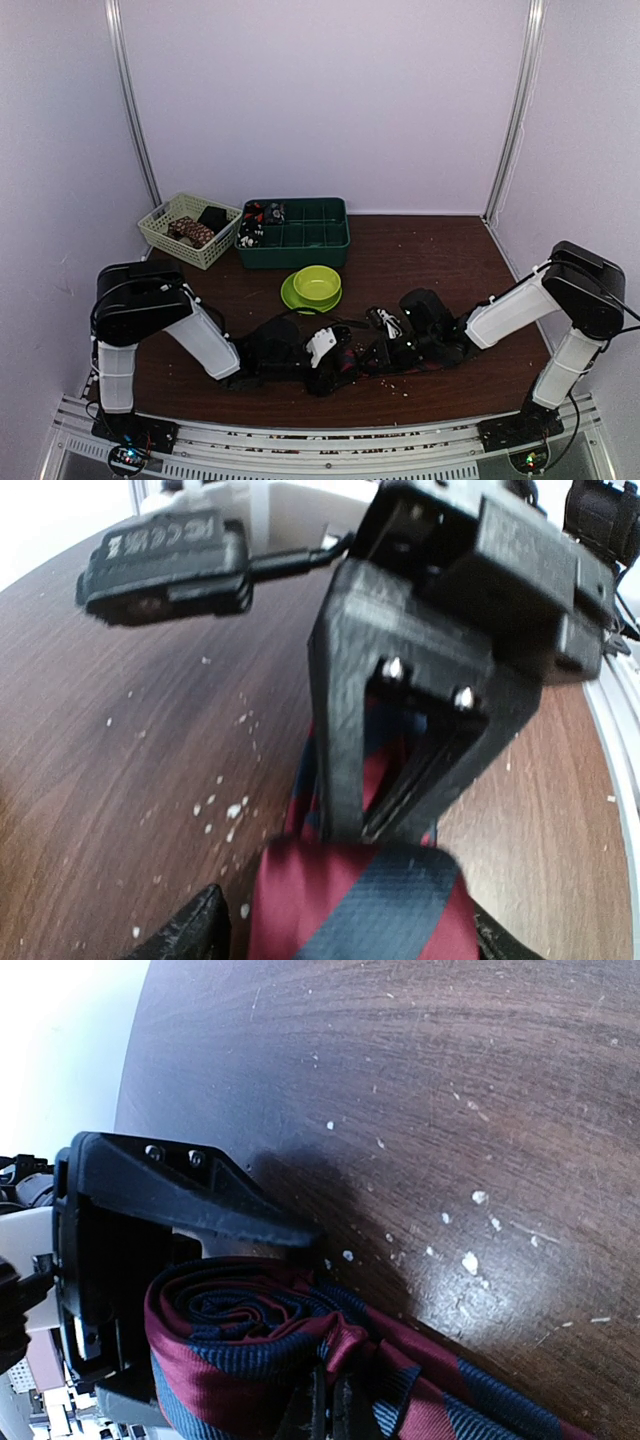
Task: Roll the ties
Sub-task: Roll the tie at the center of the board.
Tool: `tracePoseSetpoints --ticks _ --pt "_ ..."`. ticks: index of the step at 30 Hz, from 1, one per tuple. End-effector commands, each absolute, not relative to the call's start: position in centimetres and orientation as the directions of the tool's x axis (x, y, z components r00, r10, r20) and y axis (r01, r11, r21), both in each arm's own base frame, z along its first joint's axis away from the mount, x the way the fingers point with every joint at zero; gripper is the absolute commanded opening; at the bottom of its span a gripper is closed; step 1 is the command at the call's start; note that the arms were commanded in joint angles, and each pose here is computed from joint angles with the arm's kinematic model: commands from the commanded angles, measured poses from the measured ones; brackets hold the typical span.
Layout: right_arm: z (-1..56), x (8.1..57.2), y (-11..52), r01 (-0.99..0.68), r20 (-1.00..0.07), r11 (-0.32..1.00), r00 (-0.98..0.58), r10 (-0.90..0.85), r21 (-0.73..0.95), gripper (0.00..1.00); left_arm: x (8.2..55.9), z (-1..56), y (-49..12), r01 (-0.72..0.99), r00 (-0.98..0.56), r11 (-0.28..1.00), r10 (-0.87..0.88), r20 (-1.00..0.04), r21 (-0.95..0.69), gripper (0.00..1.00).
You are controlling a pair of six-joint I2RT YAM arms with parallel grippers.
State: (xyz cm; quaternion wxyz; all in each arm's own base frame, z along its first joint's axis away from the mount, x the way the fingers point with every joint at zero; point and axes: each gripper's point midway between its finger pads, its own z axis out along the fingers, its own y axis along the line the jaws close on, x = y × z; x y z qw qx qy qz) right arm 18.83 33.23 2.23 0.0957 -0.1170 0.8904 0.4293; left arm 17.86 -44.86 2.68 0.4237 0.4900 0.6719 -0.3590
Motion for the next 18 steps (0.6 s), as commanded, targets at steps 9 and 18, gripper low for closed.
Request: tracePoseSetpoints --ticks 9,18 --pt "-2.2 16.3 29.3 -0.223 -0.147 0.737 -0.975 -0.168 0.638 0.0 17.5 3.1 -46.1 0.973 -0.136 0.224 0.344 -0.929 -0.059 0.36" --pt "5.3 17.8 31.0 -0.267 -0.238 0.596 -0.963 -0.129 0.757 0.36 14.5 -1.1 -44.1 0.99 -0.116 0.129 0.527 -0.842 -0.056 0.3"
